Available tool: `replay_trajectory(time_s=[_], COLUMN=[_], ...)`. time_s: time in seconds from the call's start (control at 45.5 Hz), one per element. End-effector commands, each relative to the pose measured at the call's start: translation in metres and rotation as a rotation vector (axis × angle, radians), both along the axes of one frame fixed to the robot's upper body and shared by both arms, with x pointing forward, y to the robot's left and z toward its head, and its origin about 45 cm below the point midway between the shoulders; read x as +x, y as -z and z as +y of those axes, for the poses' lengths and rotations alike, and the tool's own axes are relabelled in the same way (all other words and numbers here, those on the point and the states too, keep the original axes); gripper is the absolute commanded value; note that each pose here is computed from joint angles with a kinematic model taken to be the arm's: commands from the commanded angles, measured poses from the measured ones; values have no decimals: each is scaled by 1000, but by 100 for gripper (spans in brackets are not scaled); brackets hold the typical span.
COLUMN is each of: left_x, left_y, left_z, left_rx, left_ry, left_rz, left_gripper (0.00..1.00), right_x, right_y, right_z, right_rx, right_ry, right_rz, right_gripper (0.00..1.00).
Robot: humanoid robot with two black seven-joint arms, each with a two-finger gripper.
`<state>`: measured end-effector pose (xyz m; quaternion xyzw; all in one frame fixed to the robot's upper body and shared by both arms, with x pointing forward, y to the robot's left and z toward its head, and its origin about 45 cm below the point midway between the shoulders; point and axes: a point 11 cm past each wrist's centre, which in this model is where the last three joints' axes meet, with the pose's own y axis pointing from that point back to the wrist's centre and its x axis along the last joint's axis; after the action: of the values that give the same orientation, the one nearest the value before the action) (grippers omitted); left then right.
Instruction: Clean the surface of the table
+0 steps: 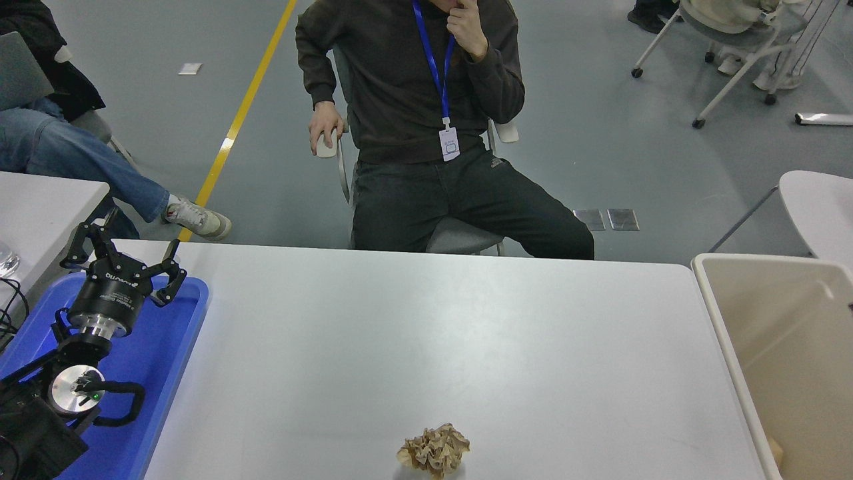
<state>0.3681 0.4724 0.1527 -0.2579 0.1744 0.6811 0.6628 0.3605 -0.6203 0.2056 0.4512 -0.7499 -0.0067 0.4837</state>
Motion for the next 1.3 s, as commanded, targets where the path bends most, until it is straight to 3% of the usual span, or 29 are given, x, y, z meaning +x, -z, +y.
replay_trajectory(time_s=[0.0, 0.22, 0.571, 0.879, 1.077, 1.275], left_x=[0, 0, 0, 0, 0, 0], left_y=[0, 0, 0, 0, 0, 0], left_z=[0, 0, 0, 0, 0, 0], left_rx=[1, 1, 1, 0, 1, 0], left_ry=[-1, -1, -1, 0, -1, 0], left_rz=[-1, -1, -1, -1, -1, -1], left_gripper=[100, 100, 100, 100, 100, 100], right_x=[32, 63, 97, 111, 109, 91], right_y=[-74, -120, -185, -219, -194, -108], right_z=[-4, 15, 60, 107, 134, 147], right_rx=[52, 272, 539, 655, 746, 799], right_ry=[4, 36, -62, -236, -282, -230], right_rz=[-213, -507, -808, -1037, -1112, -1106], right_gripper=[98, 98, 99, 99, 99, 99])
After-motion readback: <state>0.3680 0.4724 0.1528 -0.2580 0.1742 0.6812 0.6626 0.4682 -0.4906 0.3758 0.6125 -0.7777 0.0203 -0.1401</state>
